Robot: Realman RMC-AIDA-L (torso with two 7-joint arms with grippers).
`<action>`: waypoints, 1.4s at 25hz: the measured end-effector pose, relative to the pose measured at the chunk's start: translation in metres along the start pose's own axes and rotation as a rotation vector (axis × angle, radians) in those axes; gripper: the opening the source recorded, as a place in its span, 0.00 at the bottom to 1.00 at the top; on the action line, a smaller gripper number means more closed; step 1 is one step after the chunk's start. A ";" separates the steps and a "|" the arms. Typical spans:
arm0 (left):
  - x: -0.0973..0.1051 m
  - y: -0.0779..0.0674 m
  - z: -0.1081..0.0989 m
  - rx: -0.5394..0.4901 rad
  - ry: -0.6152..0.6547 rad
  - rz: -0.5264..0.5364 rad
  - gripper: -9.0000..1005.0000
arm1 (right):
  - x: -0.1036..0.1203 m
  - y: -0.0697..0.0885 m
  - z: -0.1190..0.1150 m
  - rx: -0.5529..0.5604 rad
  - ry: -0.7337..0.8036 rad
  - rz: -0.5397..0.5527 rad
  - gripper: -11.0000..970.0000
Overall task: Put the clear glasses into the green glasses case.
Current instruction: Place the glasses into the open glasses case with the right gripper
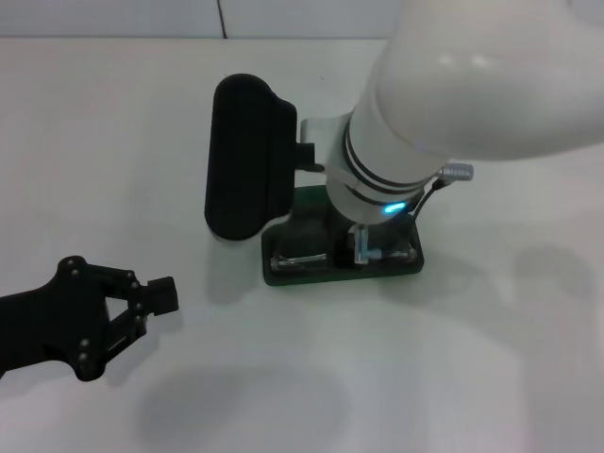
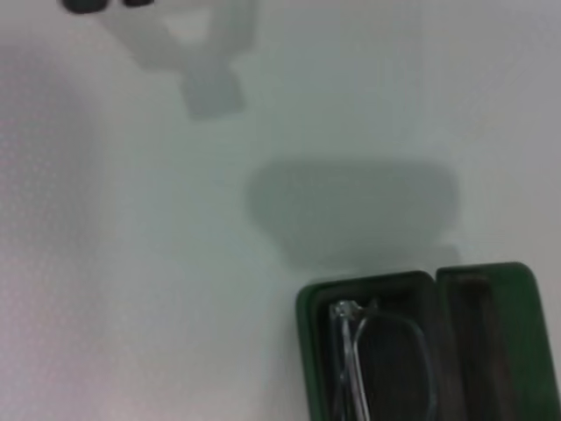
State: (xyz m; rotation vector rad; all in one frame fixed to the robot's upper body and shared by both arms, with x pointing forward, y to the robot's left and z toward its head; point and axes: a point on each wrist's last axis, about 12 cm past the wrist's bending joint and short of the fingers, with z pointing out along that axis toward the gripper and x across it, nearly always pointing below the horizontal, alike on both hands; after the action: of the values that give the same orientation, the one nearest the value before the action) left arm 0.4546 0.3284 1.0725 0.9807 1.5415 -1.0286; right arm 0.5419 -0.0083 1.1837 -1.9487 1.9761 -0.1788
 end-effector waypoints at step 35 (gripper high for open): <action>0.002 -0.002 0.002 -0.004 -0.016 -0.014 0.07 | 0.050 0.017 -0.002 -0.074 0.084 0.136 0.01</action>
State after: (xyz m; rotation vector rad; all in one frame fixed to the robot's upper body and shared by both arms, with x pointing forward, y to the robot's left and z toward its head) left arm 0.4527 0.3258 1.0703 0.9586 1.5387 -1.0402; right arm 0.5263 -0.0575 1.1721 -1.8705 2.1901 -0.1564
